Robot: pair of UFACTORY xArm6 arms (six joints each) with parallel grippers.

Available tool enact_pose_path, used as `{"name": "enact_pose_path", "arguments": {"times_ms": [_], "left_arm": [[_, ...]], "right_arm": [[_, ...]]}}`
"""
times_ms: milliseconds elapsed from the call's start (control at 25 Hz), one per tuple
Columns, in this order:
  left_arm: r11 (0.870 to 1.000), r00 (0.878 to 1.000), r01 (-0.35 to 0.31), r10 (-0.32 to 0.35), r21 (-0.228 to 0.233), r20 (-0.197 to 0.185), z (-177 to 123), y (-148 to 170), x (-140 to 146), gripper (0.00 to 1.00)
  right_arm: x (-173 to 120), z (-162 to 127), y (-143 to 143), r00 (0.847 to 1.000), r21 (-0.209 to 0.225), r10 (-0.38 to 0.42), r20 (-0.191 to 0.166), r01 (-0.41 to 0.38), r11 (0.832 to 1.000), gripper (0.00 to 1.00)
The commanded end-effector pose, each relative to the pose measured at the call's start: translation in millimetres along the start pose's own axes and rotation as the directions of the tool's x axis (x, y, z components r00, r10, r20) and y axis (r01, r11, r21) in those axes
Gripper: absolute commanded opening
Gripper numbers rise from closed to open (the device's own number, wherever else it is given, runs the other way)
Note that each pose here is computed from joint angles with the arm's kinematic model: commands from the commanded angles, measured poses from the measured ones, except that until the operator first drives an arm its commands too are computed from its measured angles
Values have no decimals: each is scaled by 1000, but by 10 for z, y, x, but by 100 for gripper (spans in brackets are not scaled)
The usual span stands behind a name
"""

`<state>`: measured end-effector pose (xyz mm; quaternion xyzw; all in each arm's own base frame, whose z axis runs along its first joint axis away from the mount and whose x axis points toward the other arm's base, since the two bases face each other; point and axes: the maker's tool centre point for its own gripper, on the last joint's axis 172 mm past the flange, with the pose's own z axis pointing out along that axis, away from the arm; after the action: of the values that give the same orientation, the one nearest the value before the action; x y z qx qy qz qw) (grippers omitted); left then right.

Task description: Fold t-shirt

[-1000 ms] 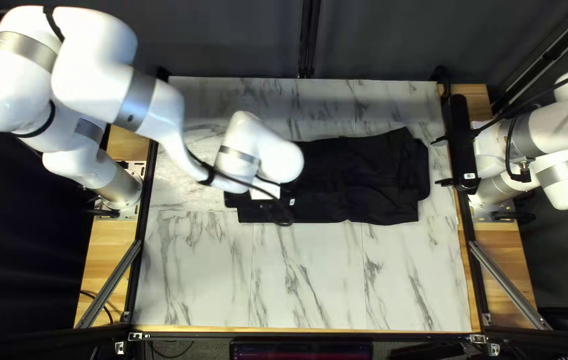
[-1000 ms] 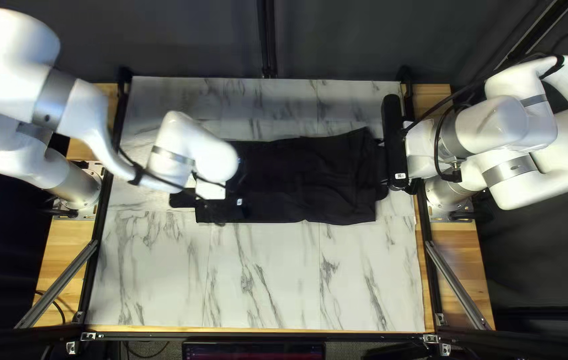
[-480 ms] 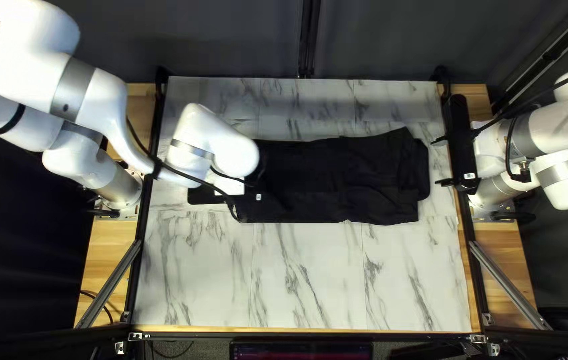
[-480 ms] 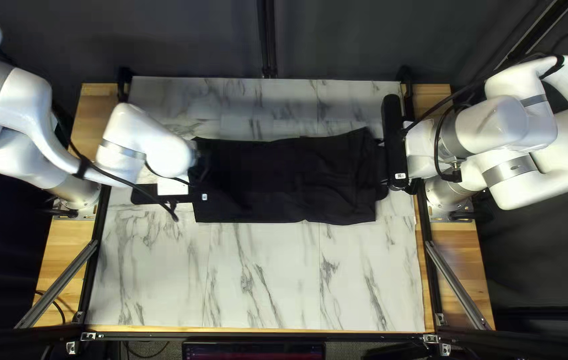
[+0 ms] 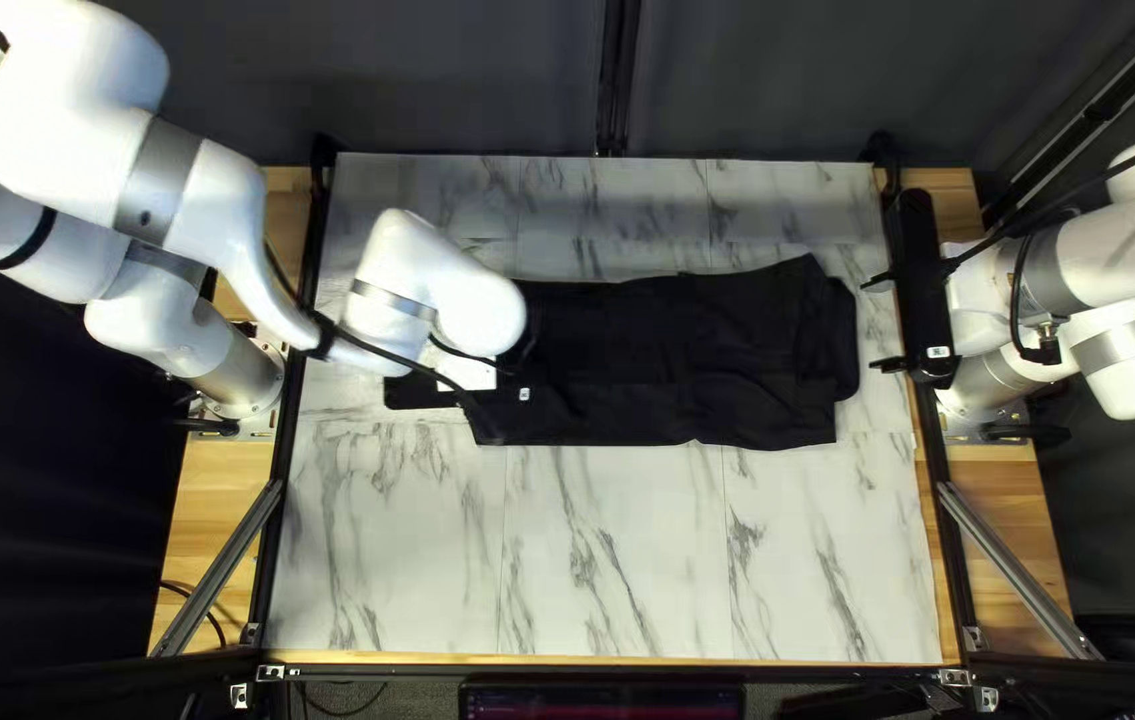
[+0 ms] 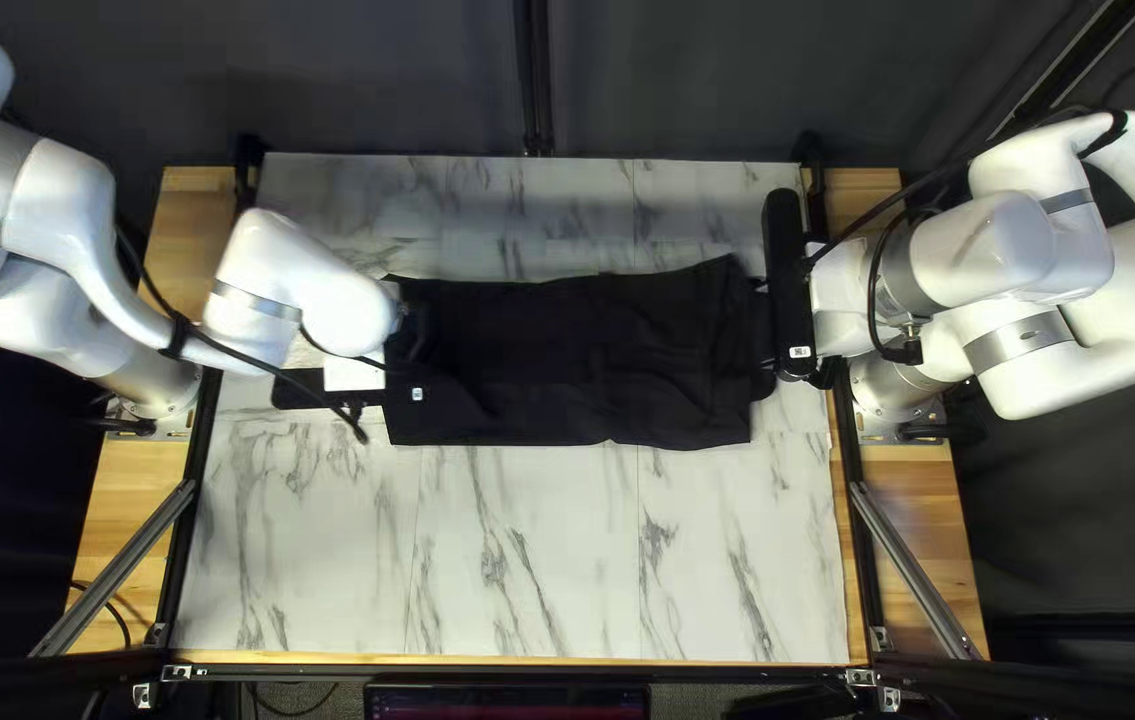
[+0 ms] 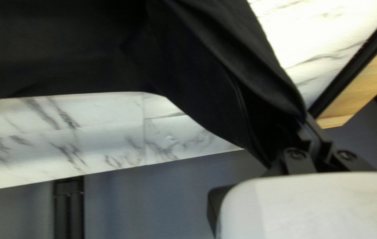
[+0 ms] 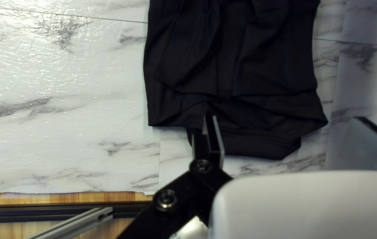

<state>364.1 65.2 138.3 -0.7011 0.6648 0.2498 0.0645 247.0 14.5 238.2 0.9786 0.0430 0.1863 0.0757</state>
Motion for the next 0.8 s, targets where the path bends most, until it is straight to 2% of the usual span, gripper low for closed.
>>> {"name": "enact_pose_path", "arguments": {"times_ms": [40, 320, 680, 800], "left_arm": [[1000, 1000, -26, 26, 17, -3, 20, -297, -47, 0], [998, 1000, -10, 10, 55, 0, 217, -670, -141, 0], [995, 1000, -6, 6, 100, 2, 285, -958, -196, 2], [995, 1000, -17, 18, 102, -2, 320, -993, -179, 10]], "right_arm": [[0, 0, 0, 1000, 0, 0, 0, 0, 1000, 100], [0, 0, 0, 1000, 0, 0, 0, 0, 1000, 100], [0, 0, 0, 1000, 0, 0, 0, 0, 1000, 100], [0, 0, 0, 1000, 0, 0, 0, 0, 1000, 100]]}}
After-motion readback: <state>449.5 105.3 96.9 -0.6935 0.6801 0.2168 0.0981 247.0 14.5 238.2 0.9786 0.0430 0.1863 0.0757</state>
